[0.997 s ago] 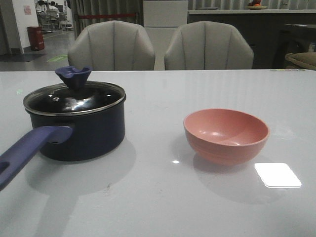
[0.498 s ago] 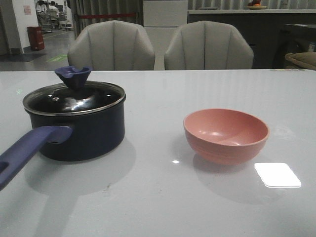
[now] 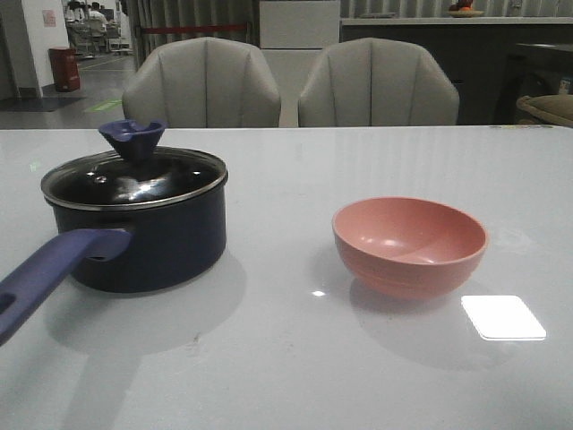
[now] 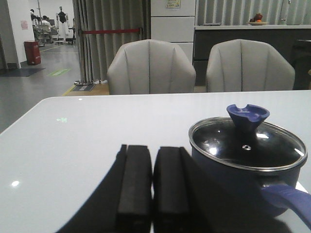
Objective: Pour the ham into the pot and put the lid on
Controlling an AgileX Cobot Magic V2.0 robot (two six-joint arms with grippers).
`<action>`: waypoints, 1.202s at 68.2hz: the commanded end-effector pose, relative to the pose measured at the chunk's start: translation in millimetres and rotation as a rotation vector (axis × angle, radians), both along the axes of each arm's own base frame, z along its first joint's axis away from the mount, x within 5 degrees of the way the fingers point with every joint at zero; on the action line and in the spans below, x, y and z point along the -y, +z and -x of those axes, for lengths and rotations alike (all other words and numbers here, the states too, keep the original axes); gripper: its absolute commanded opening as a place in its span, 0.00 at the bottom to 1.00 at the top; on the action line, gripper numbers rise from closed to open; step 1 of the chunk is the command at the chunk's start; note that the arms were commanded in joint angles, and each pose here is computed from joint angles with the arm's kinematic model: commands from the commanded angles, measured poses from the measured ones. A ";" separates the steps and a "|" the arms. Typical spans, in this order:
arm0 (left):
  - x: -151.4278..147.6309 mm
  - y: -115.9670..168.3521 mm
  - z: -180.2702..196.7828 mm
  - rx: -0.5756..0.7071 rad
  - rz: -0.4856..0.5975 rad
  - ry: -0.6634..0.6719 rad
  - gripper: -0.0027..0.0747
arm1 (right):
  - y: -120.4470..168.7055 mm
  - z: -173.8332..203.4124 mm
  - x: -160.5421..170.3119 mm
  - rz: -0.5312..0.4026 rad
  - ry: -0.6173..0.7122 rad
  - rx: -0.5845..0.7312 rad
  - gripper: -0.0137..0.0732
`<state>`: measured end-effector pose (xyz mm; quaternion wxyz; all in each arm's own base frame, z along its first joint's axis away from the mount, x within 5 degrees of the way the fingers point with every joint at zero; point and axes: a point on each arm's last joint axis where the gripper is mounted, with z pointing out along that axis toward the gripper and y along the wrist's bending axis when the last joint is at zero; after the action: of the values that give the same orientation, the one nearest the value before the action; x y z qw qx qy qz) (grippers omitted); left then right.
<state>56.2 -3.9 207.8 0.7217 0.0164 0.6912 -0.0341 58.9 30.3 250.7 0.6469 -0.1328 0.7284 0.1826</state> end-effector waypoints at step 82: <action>0.1 1.2 1.1 0.076 0.017 -0.003 0.18 | -7.1 -8.3 18.1 0.080 -0.273 0.224 0.34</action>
<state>56.2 -3.9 207.8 0.7216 0.0157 0.6912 -0.0348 67.0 18.0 233.1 0.6802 -0.1041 0.7214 0.0786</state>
